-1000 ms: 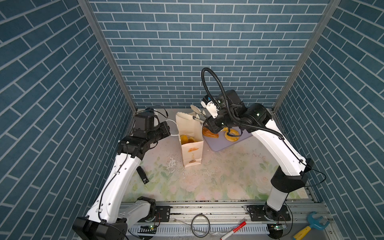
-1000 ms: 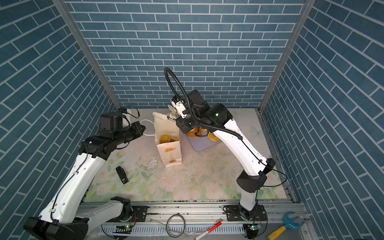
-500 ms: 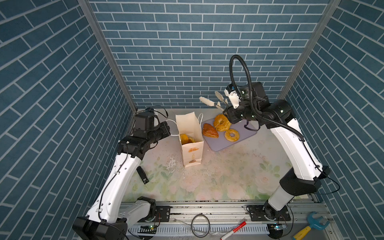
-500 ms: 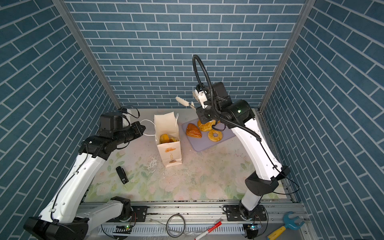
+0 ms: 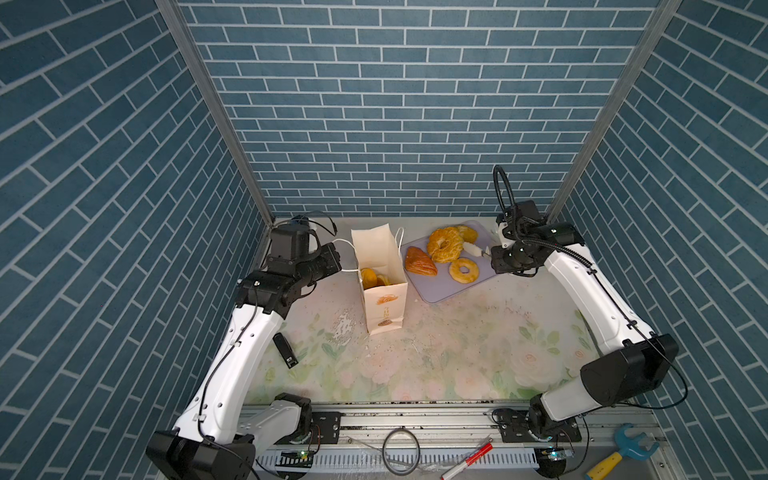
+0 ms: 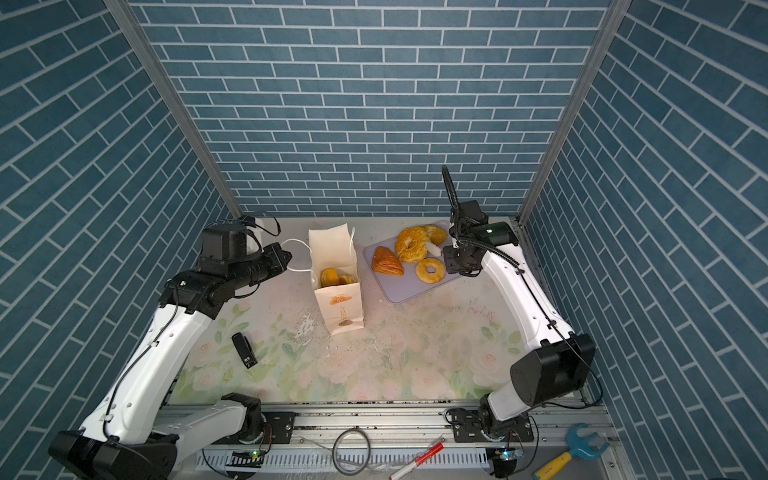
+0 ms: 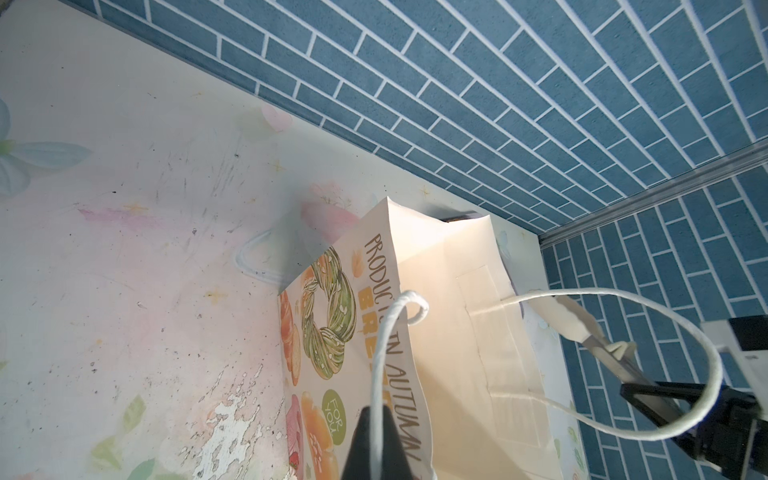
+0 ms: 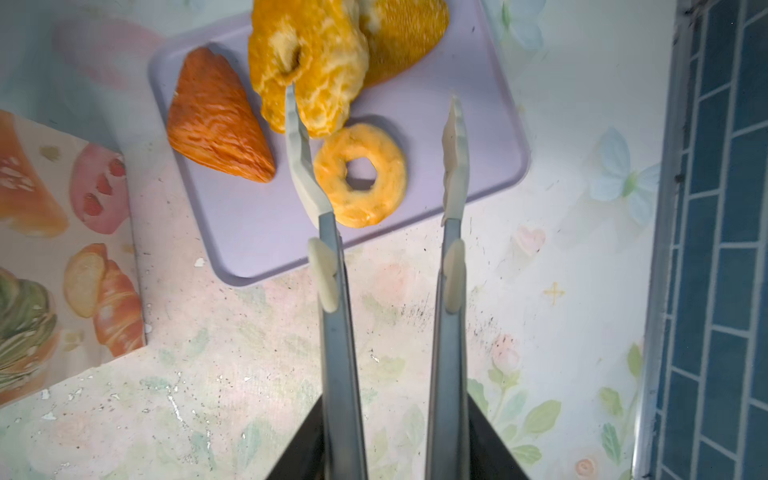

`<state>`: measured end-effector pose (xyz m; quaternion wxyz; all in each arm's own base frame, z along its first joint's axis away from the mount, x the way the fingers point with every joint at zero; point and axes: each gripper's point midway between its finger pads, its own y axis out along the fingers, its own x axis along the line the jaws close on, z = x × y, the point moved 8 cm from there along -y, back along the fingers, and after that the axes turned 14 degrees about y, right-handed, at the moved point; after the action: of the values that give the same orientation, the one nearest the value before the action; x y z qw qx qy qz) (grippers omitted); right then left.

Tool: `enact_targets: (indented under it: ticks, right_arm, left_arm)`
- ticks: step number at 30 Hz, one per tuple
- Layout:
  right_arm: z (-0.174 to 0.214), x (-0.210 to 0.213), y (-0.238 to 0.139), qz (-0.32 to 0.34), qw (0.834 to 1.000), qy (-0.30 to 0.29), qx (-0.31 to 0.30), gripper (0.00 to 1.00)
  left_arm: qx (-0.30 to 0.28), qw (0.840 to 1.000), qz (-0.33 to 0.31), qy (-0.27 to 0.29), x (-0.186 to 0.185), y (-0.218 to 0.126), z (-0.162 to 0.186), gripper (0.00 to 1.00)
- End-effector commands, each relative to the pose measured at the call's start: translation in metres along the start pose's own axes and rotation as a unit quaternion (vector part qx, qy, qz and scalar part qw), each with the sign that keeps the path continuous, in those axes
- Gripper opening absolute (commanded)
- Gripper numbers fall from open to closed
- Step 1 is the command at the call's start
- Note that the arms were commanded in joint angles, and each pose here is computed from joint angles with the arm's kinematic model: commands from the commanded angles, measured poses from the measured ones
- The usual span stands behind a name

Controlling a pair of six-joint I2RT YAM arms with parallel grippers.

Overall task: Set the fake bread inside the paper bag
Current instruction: 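Move the tongs back to the tray onto the ring donut, then pinch the ring donut's edge with the tongs and lift it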

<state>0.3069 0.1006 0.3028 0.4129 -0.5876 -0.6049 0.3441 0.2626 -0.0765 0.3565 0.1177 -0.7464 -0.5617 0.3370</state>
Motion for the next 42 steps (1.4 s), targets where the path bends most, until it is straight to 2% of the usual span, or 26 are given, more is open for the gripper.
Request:
enact_targets:
  ticks: [1,12,24,34,42]
  right_arm:
    - [-0.004,-0.002,0.020,-0.025,0.999,0.034,0.019,0.45]
    - [-0.018,-0.006,0.085,0.022,0.996,0.013,0.090,0.41]
    - [-0.017,-0.005,0.115,0.032,0.992,0.010,0.124,0.38]
    - [-0.023,-0.008,0.087,0.036,0.995,0.009,0.091,0.21]
    - [-0.022,-0.019,0.022,0.054,0.998,0.019,0.023,0.17]
  left_arm:
    - [-0.002,1.000,0.001,0.004,-0.001,0.003,-0.001,0.00]
    - [0.002,1.000,-0.007,0.003,0.001,0.005,0.000,0.00]
    - [0.006,1.000,-0.009,0.000,0.002,0.010,0.000,0.00]
    - [0.002,1.000,-0.008,0.002,0.002,0.006,0.002,0.00]
    - [-0.004,1.000,-0.001,0.003,0.001,0.002,0.003,0.00]
